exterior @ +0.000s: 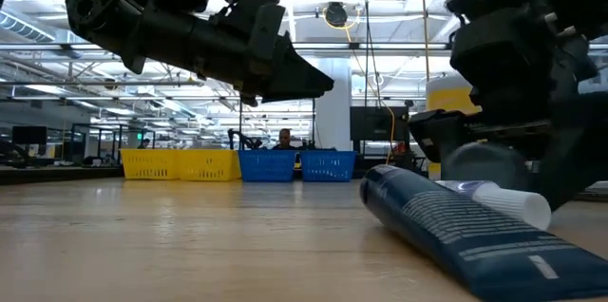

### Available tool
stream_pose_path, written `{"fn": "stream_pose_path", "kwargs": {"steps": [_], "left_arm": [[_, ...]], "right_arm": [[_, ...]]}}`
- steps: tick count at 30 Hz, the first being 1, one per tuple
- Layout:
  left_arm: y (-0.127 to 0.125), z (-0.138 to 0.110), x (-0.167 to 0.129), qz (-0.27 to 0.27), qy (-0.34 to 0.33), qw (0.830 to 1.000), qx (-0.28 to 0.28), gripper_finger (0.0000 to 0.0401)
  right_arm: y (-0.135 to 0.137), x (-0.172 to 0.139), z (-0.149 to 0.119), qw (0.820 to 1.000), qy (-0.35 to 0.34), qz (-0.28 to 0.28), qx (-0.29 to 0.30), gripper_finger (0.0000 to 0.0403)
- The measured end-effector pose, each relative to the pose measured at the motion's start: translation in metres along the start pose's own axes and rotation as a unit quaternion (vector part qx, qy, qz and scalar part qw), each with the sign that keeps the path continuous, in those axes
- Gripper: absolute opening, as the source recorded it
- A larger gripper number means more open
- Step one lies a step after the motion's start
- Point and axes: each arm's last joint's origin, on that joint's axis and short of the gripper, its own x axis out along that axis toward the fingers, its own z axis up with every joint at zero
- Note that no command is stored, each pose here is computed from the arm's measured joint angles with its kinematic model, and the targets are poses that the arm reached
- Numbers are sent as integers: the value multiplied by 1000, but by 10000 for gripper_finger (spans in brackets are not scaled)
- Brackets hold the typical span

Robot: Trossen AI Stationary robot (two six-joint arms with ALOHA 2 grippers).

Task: Pick & Place Travel size toiletries
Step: Put the black roll-on deodorant into the left blue bin

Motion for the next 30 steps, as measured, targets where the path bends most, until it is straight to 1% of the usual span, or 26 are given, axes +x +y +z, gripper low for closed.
{"fn": "stream_pose_path", "kwargs": {"steps": [2, 4, 6, 7, 9, 11, 13, 17, 18, 20, 22, 23, 25, 28, 30], "left_arm": [[-3, 2, -4, -4, 15, 1000, 16, 143], [-8, 11, -13, 1, 19, 999, 41, 143], [-13, 25, -25, 30, 13, 998, 59, 143], [-15, 31, -31, 48, 13, 996, 68, 143], [-20, 40, -42, 70, 10, 994, 86, 143], [-25, 45, -50, 81, 7, 992, 99, 143], [-29, 48, -52, 73, -8, 993, 95, 143], [-30, 42, -41, 51, -33, 995, 85, 143], [-30, 40, -38, 45, -40, 995, 86, 143], [-30, 41, -31, 11, -76, 993, 86, 143], [-30, 43, -27, -38, -109, 987, 111, 143], [-30, 44, -26, -66, -124, 982, 128, 143], [-29, 45, -24, -106, -144, 970, 161, 144], [-28, 46, -23, -129, -159, 958, 200, 162], [-29, 51, -20, -138, -173, 949, 226, 190]], "right_arm": [[0, -2, -7, 1000, -12, -20, 17, 233], [2, -7, -14, 998, -51, -35, 32, 214], [3, -13, -21, 992, -104, -57, 43, 200], [3, -17, -26, 987, -132, -82, 50, 197], [3, -27, -33, 971, -187, -138, 63, 196], [0, -39, -29, 943, -257, -197, 74, 205], [1, -50, -26, 918, -316, -226, 76, 218], [1, -61, -15, 888, -390, -234, 60, 230], [1, -62, -13, 886, -396, -235, 57, 230], [-1, -60, -6, 885, -398, -234, 50, 226], [0, -60, 2, 883, -415, -217, 34, 219], [0, -60, 7, 882, -424, -205, 24, 216], [1, -62, 13, 880, -438, -183, 10, 212], [2, -67, 21, 873, -460, -165, 0, 212], [2, -71, 22, 869, -467, -164, -2, 216]]}}
